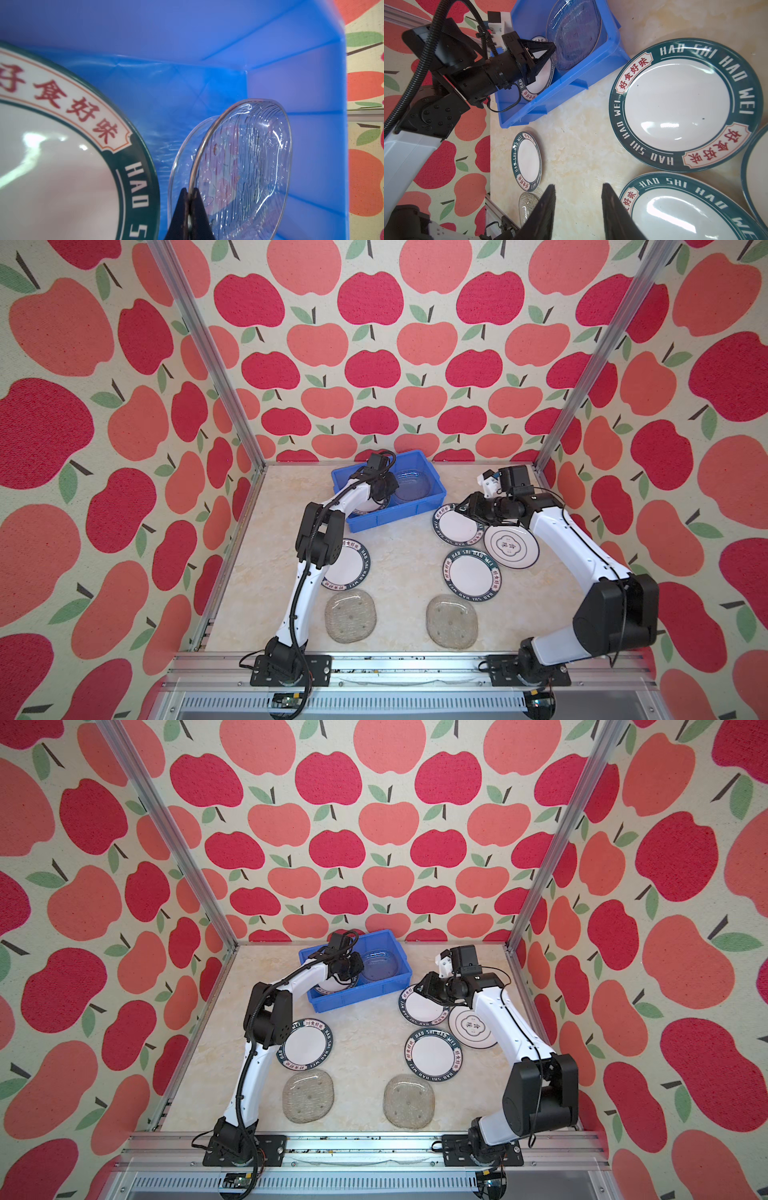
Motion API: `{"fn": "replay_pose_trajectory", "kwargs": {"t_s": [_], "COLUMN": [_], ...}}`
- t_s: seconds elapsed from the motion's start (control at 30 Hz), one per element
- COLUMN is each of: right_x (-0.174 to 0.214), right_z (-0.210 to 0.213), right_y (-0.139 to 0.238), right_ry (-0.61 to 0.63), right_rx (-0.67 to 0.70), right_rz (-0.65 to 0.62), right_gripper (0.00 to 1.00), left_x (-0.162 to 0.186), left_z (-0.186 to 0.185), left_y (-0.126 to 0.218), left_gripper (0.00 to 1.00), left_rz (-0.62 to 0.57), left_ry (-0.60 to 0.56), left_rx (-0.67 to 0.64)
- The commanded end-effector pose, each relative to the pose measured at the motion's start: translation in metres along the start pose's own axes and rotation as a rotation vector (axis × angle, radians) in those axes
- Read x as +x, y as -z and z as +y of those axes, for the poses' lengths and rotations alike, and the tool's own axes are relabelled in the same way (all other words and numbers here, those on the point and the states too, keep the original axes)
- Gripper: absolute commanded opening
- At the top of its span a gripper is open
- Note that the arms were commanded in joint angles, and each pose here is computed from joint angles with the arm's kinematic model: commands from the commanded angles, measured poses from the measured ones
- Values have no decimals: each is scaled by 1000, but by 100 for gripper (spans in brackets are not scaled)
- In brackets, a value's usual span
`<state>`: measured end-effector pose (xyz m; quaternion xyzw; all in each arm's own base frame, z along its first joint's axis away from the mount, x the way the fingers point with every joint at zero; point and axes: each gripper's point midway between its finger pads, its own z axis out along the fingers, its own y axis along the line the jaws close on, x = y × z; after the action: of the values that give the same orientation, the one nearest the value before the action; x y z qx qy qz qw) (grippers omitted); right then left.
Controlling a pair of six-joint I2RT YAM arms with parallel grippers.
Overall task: Place the plates into the plastic bin on the countertop
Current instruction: 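Lower the glass plate into the bin and open the left gripper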
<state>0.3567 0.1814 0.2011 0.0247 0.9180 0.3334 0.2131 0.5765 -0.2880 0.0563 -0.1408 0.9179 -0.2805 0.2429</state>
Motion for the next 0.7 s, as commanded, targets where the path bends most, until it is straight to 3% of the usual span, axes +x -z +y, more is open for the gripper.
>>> {"fn": "replay_pose_trajectory", "kwargs": {"t_s": [0.0, 0.07, 0.1, 0.13, 0.2, 0.27, 0.43, 0.67], "right_x": [7, 7, 6, 6, 5, 6, 7, 6], "right_z": [-5, -6, -4, -3, -2, -3, -3, -1], "right_y": [-2, -2, -2, -2, -2, -3, -3, -4], "right_ry": [-5, -4, -1, -1, -1, -3, -5, -9], "right_rx": [3, 7, 3, -1, -8, -10, -13, -28], "right_rz": [34, 35, 31, 32, 32, 35, 31, 29], "right_gripper": [40, 40, 40, 40, 40, 40, 40, 40], "left_x": [-5, -6, -5, -6, -7, -7, -13, -25], "left_z": [-1, -2, -3, -5, -8, -12, -25, -51], "left_y": [-1, -1, -1, 1, 4, 9, 25, 54], "left_gripper": [0, 0, 8, 19, 56, 71, 81, 81], "left_rz": [2, 0, 0, -5, -11, -19, -45, -96], "left_ry": [17, 11, 10, 7, -1, -19, -61, -112], "left_rx": [-15, -18, -18, -15, -19, -23, -13, 19]}}
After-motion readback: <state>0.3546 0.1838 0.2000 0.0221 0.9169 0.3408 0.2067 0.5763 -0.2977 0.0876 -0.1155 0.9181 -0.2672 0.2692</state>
